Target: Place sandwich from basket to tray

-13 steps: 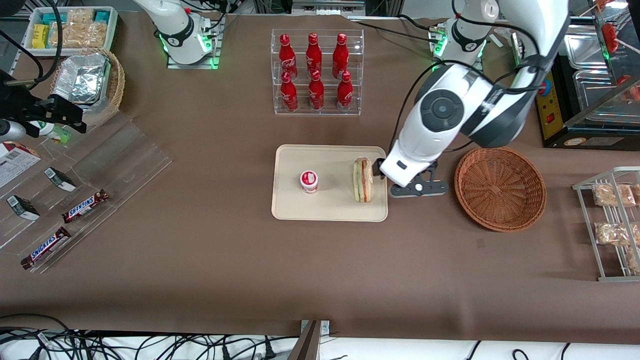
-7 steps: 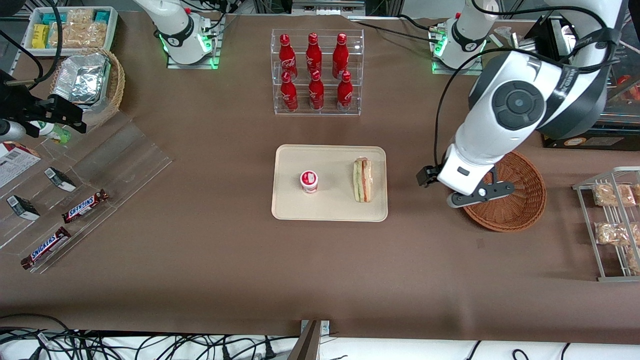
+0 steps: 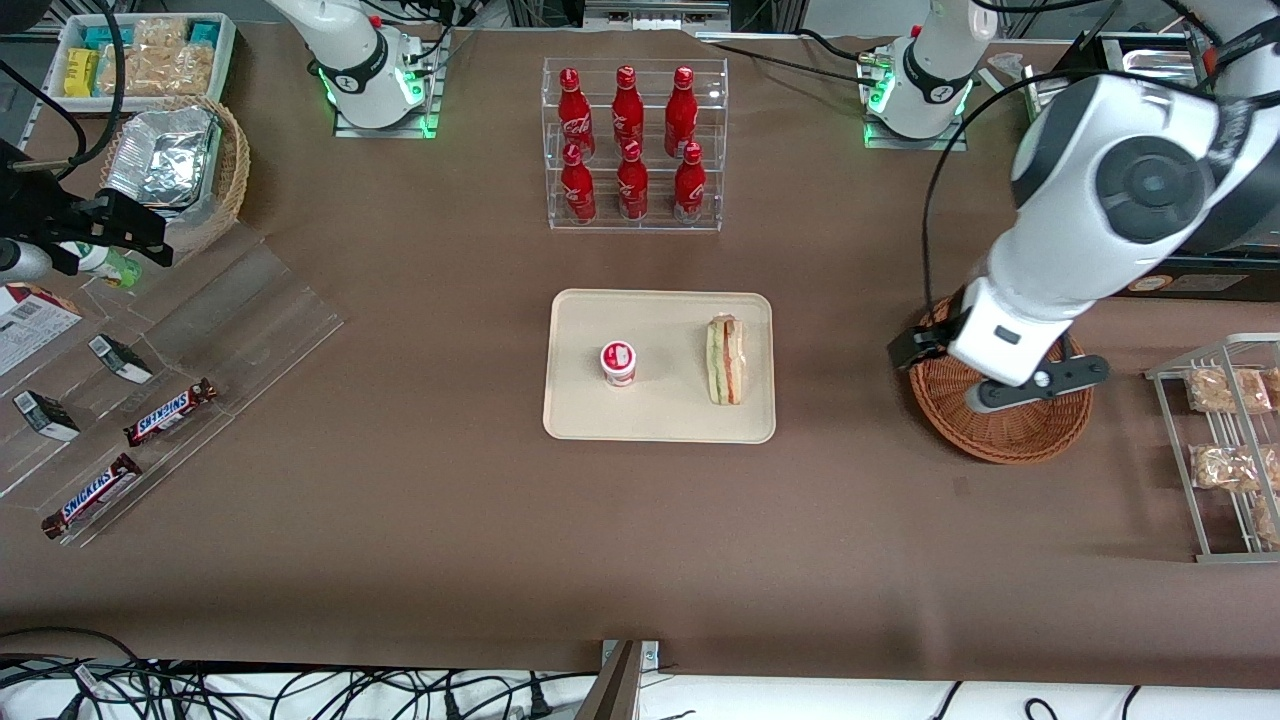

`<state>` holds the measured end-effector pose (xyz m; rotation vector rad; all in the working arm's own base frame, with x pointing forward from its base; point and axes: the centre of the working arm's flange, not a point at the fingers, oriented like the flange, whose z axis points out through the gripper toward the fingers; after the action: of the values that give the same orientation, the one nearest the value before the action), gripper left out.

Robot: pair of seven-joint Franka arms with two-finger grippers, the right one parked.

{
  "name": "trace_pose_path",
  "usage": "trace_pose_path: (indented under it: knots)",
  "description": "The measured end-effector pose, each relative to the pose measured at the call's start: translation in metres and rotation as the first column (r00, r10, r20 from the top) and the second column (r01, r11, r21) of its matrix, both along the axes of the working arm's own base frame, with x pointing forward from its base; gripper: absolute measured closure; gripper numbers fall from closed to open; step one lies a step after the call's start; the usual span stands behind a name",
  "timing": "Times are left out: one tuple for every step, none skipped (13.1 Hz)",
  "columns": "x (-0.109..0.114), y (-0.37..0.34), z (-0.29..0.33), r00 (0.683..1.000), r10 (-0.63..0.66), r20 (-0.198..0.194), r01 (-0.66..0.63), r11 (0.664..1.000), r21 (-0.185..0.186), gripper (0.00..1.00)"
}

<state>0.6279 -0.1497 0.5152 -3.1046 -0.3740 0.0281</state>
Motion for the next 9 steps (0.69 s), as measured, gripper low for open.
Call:
trace_pose_path:
  knots:
    - [-0.003, 0.018, 0.012, 1.0, -0.023, -0.004, 0.023, 1.0, -0.004, 0.0]
    - [-0.007, 0.035, 0.023, 0.999, -0.049, -0.008, 0.049, 0.999, -0.012, 0.0]
    - [-0.012, 0.053, 0.032, 0.997, -0.08, -0.011, 0.08, 0.997, -0.017, 0.0]
    - [-0.016, 0.07, 0.041, 0.993, -0.115, -0.012, 0.115, 0.993, -0.015, 0.0]
    - [-0.019, 0.084, 0.047, 0.989, -0.148, -0.014, 0.148, 0.989, -0.014, 0.0]
    - [-0.022, 0.096, 0.053, 0.984, -0.177, -0.018, 0.177, 0.984, -0.016, 0.0]
    - [-0.025, 0.104, 0.057, 0.979, -0.203, -0.019, 0.202, 0.979, -0.018, 0.0]
    - [-0.028, 0.111, 0.061, 0.975, -0.222, -0.021, 0.222, 0.975, -0.016, 0.0]
    - [-0.031, 0.115, 0.065, 0.97, -0.243, -0.024, 0.243, 0.97, -0.012, 0.0]
